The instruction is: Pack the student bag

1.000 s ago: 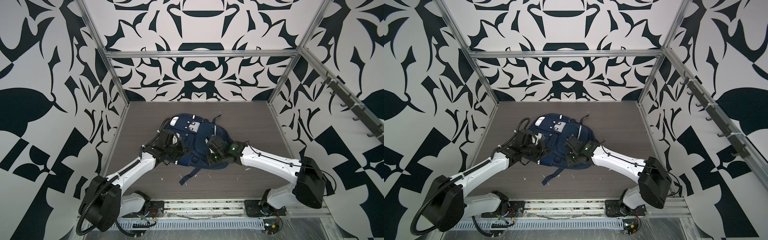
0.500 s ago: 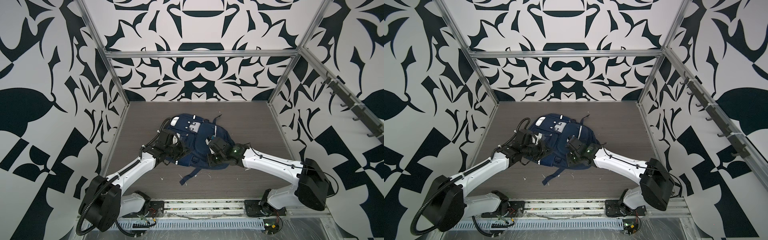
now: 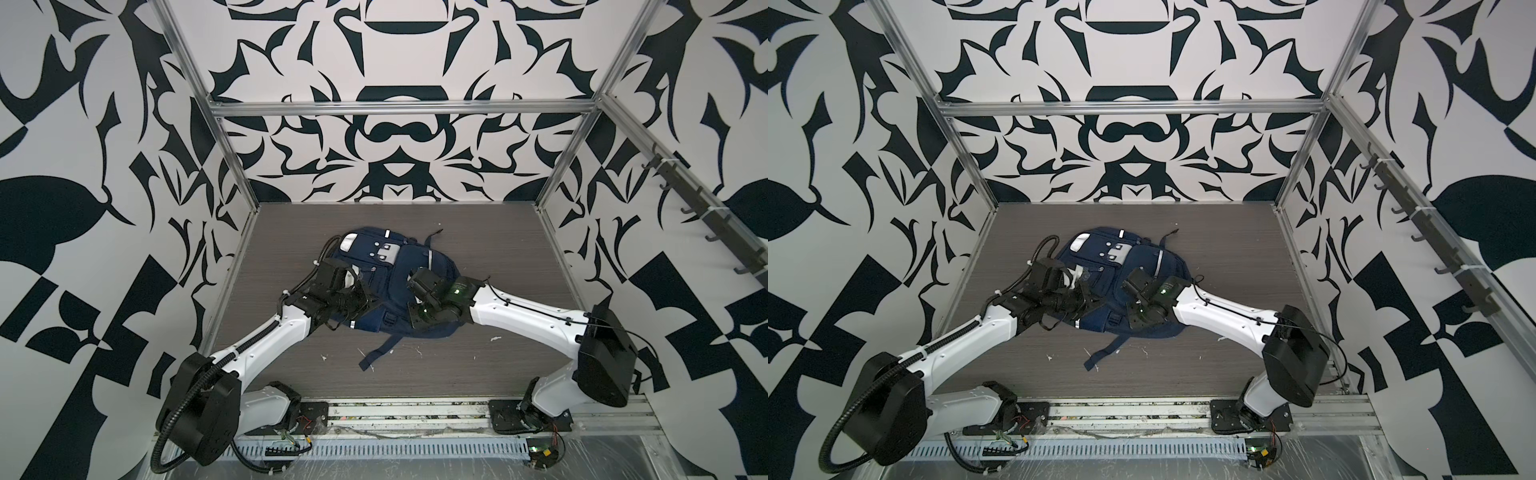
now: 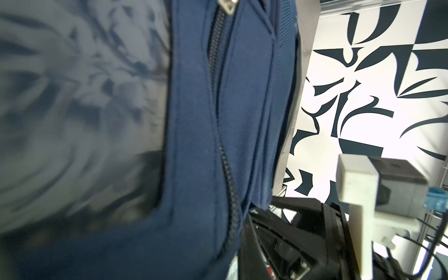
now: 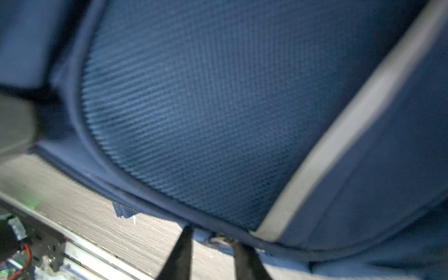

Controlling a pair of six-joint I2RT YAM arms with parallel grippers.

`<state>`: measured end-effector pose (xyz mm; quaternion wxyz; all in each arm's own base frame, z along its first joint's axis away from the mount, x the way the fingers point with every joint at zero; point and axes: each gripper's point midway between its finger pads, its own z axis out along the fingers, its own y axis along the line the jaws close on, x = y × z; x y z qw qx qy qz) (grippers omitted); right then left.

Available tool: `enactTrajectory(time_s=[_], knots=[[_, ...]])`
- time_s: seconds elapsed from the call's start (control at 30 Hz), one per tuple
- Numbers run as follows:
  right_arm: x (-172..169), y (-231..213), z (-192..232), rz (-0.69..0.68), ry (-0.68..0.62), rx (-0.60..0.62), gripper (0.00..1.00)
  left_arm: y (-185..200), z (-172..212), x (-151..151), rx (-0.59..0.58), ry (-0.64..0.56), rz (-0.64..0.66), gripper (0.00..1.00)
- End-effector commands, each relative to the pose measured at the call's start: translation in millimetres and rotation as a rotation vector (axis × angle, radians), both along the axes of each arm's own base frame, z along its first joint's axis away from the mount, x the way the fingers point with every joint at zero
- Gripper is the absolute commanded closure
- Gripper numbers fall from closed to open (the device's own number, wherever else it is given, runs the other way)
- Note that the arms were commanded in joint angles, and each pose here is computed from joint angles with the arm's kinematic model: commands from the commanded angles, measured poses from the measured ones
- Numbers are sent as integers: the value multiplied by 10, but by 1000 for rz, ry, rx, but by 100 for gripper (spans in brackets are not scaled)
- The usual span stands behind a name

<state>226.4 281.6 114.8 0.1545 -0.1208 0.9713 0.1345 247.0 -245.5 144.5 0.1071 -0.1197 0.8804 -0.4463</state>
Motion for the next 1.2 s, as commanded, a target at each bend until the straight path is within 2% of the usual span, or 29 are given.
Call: enactTrajectory(time_s=[0.0,0.33,0.43,0.47,0.63,0.73,1.03,1.17], knots=[[260,-102,311,-46,-132,-45,79,-137,356,-106,-92,-75,-92,100],[216,-9,300,-23,-111,-50,91,-142,324,-108,-98,-65,-86,100],[201,18,246,-16,-100,-44,91,-154,329,-96,-101,-66,-89,100],[195,31,221,-16,-94,-38,88,-156,323,-93,-100,-66,-90,100],[197,80,125,-44,-86,3,49,-178,343,-74,-103,-70,-98,100],[233,61,152,-50,-106,-10,46,-183,341,-73,-104,-68,-100,100],[241,-40,166,-16,-104,-123,82,-177,347,-74,-103,-72,-99,100],[255,-113,211,-16,-136,-180,84,-177,339,-77,-103,-68,-99,100]])
